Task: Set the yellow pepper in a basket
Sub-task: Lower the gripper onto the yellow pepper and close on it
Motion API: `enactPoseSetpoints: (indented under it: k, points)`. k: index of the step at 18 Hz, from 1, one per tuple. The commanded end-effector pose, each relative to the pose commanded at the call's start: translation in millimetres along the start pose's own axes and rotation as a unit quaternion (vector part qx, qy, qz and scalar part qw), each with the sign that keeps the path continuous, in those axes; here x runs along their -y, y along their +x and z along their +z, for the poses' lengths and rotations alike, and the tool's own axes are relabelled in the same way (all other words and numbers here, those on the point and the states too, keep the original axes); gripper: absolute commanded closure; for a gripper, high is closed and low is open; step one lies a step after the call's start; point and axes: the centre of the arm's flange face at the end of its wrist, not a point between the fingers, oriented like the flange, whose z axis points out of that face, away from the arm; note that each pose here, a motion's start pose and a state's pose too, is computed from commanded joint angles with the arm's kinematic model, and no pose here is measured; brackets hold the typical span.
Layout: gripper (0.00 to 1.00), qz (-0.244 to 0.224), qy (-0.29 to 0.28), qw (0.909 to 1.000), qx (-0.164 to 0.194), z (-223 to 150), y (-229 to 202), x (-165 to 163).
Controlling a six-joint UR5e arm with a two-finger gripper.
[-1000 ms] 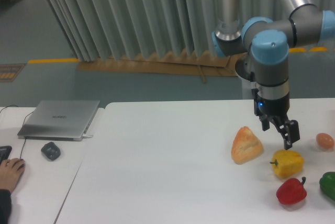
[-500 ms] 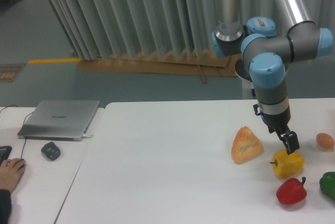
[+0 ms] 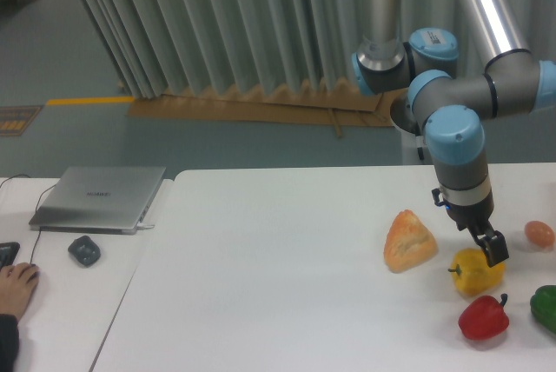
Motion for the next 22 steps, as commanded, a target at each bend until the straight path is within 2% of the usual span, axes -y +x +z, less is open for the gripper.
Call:
enactPoseSetpoints:
  k: [6,14,15,17,18,20,21,22]
  points:
    - [0.00,0.003,-0.003,1.0000,-0.008,19,-8,12]
    - [0.02,0.008,-0.003,0.9999,-0.008,20,-5,19]
    - [0.12,0.007,-0.004,0.9999,-0.009,22,-6,19]
    - [0.17,0.007,-0.003,0.9999,-0.008,21,-6,19]
    - [0.24,0.007,-0.004,0.9999,-0.009,21,-6,19]
    - [0.27,0.009,-0.004,0.9999,-0.009,21,-6,19]
    - [0.45,0.008,-0.004,0.9999,-0.009,21,-6,19]
    - [0.45,0.007,-0.003,0.9999,-0.008,20,-6,18]
